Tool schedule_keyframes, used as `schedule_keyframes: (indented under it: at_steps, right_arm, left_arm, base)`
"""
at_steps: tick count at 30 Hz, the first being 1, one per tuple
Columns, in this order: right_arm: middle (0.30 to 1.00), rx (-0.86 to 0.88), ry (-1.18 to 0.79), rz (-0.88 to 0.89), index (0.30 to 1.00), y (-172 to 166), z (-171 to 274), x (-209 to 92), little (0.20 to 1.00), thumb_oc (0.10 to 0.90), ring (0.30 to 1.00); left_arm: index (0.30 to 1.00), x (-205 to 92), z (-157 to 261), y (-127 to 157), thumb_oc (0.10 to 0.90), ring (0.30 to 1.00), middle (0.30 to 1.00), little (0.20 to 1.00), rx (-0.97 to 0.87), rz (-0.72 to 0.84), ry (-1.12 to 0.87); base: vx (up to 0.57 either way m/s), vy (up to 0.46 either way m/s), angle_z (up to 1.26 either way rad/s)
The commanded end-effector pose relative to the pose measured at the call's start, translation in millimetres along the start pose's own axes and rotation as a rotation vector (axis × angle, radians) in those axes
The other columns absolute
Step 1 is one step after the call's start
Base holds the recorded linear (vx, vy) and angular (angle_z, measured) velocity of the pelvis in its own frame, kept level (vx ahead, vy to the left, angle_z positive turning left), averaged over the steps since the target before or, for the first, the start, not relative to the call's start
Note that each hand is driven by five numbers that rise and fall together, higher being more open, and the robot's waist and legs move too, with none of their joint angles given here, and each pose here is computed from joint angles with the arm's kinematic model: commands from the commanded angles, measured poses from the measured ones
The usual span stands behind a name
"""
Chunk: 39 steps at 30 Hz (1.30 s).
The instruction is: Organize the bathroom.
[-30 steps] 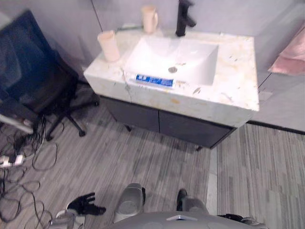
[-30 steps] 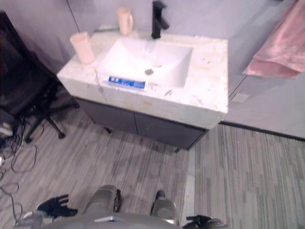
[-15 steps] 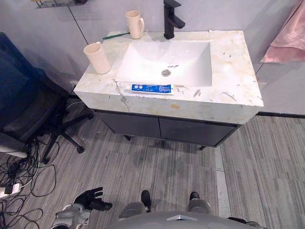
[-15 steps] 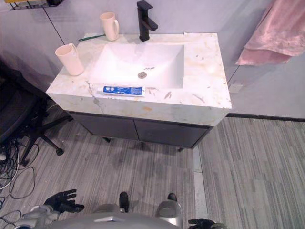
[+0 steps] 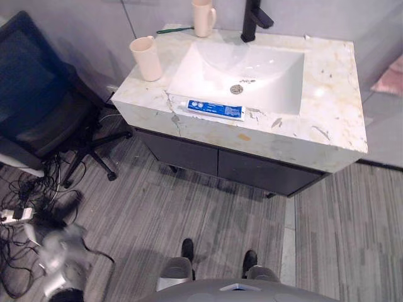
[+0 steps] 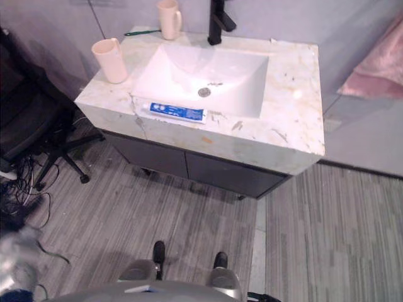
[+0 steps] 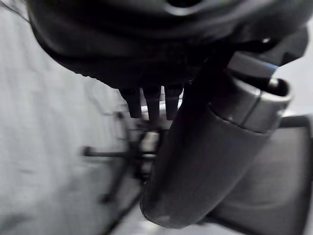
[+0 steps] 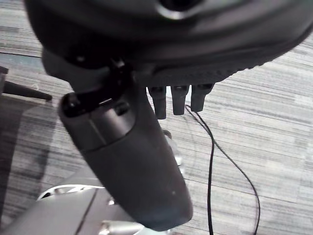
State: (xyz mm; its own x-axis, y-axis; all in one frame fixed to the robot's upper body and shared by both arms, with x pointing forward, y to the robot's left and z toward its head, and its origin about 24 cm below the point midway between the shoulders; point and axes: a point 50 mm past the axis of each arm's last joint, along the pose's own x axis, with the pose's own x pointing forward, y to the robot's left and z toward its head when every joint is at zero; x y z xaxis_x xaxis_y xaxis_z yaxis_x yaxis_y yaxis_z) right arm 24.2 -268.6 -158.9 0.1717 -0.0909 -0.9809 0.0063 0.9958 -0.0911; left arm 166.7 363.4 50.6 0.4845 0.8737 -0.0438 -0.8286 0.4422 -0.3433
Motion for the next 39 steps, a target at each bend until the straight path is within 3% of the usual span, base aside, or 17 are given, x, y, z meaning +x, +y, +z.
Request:
schedule_keyframes:
  at_steps: [1,4,9,12,13,14,16,19,23,29,34,39]
  right_arm:
    - [0.900,0.002,0.000,0.019,0.900,9,-1,2,0.900,0.800,0.900]
    - [0.900,-0.032,0.017,0.027,0.900,10,-2,2,0.900,0.800,0.900]
    - [0.900,-0.081,0.038,0.036,0.900,9,-3,2,0.900,0.800,0.900]
    - [0.900,-0.119,0.064,0.034,0.900,2,-3,1,0.900,0.800,0.900]
    - [0.900,-0.121,0.067,0.034,0.900,2,-3,1,0.900,0.800,0.900]
    - [0.900,-0.134,0.081,0.030,0.900,-2,-3,0,0.900,0.800,0.900]
    - [0.900,-0.155,0.099,0.034,0.900,-5,-2,0,0.900,0.800,0.900]
    - [0.900,-0.191,0.119,0.034,0.900,-9,-2,-1,0.900,0.800,0.900]
    - [0.900,-0.240,0.138,0.028,0.900,-14,-3,-3,0.900,0.800,0.900]
    - [0.900,-0.260,0.150,0.007,0.900,-22,-1,-5,0.900,0.800,0.900]
    - [0.900,-0.263,0.159,-0.026,0.900,-33,2,-7,0.900,0.800,0.900]
    - [0.900,-0.270,0.177,-0.047,0.900,-40,2,-10,0.900,0.800,0.900]
  left_arm:
    - [0.900,15,110,-16,0.800,0.900,0.900,0.900,0.003,0.086,-0.622]
    - [0.900,1,158,-47,0.800,0.900,0.900,0.900,0.000,-0.004,-0.869]
    - [0.900,-11,190,-80,0.800,0.900,0.900,0.900,0.102,-0.231,-1.000]
    - [0.900,-19,215,-121,0.800,0.900,0.900,0.900,0.431,-0.567,-1.017]
    - [0.900,-20,216,-124,0.800,0.900,0.900,0.900,0.469,-0.590,-1.017]
    - [0.900,-21,223,-137,0.800,0.900,0.900,0.900,0.641,-0.699,-1.016]
    - [0.900,-20,231,-151,0.800,0.900,0.900,0.900,0.806,-0.824,-0.996]
    - [0.900,-13,241,-162,0.800,0.900,0.900,0.900,0.924,-0.949,-0.937]
    - [0.900,11,249,-171,0.800,0.900,0.900,0.900,1.071,-1.023,-0.848]
    - [0.900,22,249,-187,0.800,0.900,0.900,0.900,1.170,-1.162,-0.741]
    - [0.900,15,242,-205,0.800,0.900,0.900,0.900,1.196,-1.314,-0.695]
    - [0.900,7,239,-220,0.800,0.900,0.900,0.900,1.208,-1.351,-0.707]
  base:
    - [0.09,-0.106,0.13]
    - [0.09,-0.080,0.05]
    - [0.06,-0.030,-0.02]
    - [0.04,-0.008,-0.10]
    - [0.02,0.013,-0.22]
    - [0.00,0.018,-0.20]
    - [0.00,0.025,-0.14]
    - [-0.01,0.028,-0.08]
    - [0.00,0.061,-0.11]
    - [0.00,0.033,-0.03]
    - [-0.01,0.032,0.00]
    - [0.00,0.034,-0.03]
